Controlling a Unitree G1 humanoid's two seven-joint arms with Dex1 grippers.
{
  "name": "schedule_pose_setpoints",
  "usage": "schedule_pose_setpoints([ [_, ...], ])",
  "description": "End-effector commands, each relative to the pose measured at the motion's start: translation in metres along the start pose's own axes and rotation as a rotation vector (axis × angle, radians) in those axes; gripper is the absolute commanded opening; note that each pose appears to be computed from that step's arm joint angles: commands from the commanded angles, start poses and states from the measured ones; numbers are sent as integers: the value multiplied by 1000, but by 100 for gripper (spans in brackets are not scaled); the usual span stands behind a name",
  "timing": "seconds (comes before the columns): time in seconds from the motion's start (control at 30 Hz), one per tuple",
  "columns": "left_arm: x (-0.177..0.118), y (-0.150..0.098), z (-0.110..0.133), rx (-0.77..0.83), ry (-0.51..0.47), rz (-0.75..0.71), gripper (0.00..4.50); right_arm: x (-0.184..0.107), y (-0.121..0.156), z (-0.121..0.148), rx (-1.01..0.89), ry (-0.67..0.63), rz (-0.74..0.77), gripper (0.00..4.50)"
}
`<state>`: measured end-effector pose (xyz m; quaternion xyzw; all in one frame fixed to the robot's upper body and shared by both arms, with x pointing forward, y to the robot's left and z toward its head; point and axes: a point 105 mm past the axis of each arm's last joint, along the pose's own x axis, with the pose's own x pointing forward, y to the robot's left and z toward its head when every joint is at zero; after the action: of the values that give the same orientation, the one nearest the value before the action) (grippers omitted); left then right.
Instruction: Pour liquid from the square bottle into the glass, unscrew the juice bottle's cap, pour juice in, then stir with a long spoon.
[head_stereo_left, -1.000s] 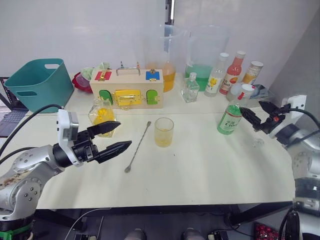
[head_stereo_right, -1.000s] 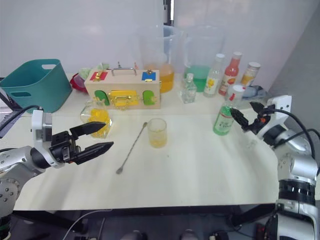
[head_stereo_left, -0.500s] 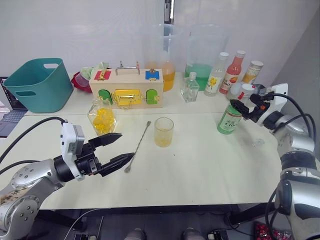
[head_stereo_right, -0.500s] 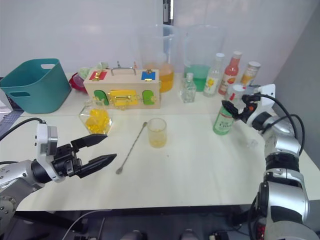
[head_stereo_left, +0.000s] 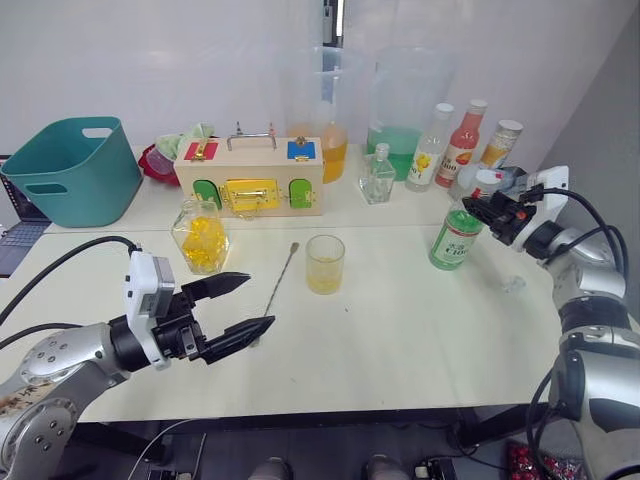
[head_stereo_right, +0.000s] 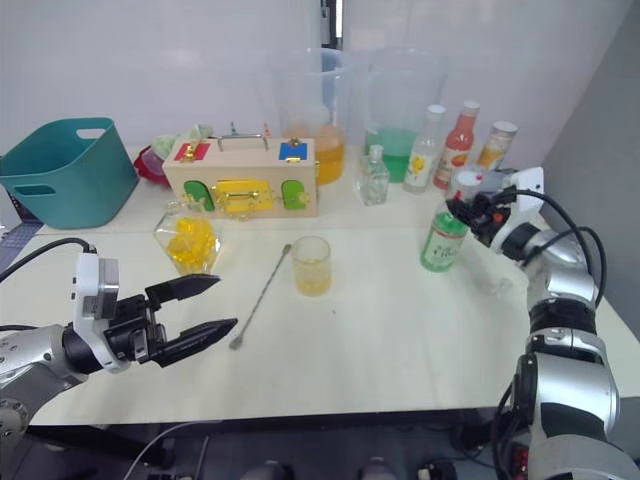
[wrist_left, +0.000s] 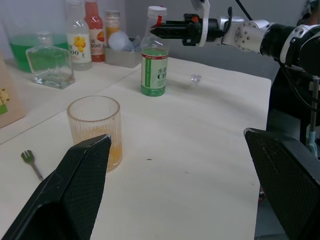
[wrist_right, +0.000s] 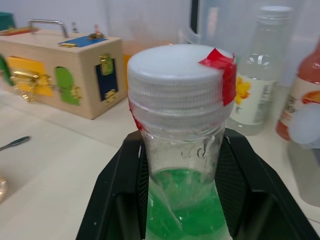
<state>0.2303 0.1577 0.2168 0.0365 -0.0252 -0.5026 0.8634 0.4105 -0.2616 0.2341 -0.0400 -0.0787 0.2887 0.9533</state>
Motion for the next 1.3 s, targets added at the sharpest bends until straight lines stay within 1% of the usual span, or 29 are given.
schedule_pose_setpoints([
  [0.03, -2, 6, 5, 29, 7, -21, 450, -4, 30, 40, -39, -95, 181, 131],
  [0.1, -2, 11, 4, 45, 26, -32, 450, -10, 55, 41, -32, -76, 282, 131],
  [0.2, 3, 14, 5, 55, 28, -61, 450, -16, 87, 42, -10, -59, 381, 131],
  [0.3, 8, 17, 4, 58, 39, -97, 450, -15, 130, 34, -24, -9, 474, 131],
  [0.33, 9, 18, 3, 57, 43, -103, 450, -13, 140, 31, -35, 8, 488, 131],
  [0.43, 12, 16, -1, 32, 73, -145, 450, -7, 181, 39, -31, -42, 576, 131],
  [0.47, 12, 15, -1, 26, 75, -154, 450, -5, 191, 41, -29, -57, 592, 131],
  [0.53, 12, 13, -1, 21, 78, -163, 450, -2, 204, 36, -81, -53, 622, 131],
  [0.7, 5, 14, -5, 16, 103, -154, 450, 3, 223, 31, -64, -78, 652, 131],
  [0.8, 0, 12, -11, 14, 142, -150, 450, 7, 234, 27, -65, -80, 661, 131],
  [0.93, 0, 11, -8, 6, 125, -139, 450, 9, 246, 24, -17, -96, 666, 131],
  [1.23, 2, 5, -13, 0, 122, -132, 450, 8, 256, 6, -16, -10, 694, 131],
  [1.3, 3, 3, -14, 0, 122, -138, 450, 7, 256, 6, -13, -4, 709, 237],
])
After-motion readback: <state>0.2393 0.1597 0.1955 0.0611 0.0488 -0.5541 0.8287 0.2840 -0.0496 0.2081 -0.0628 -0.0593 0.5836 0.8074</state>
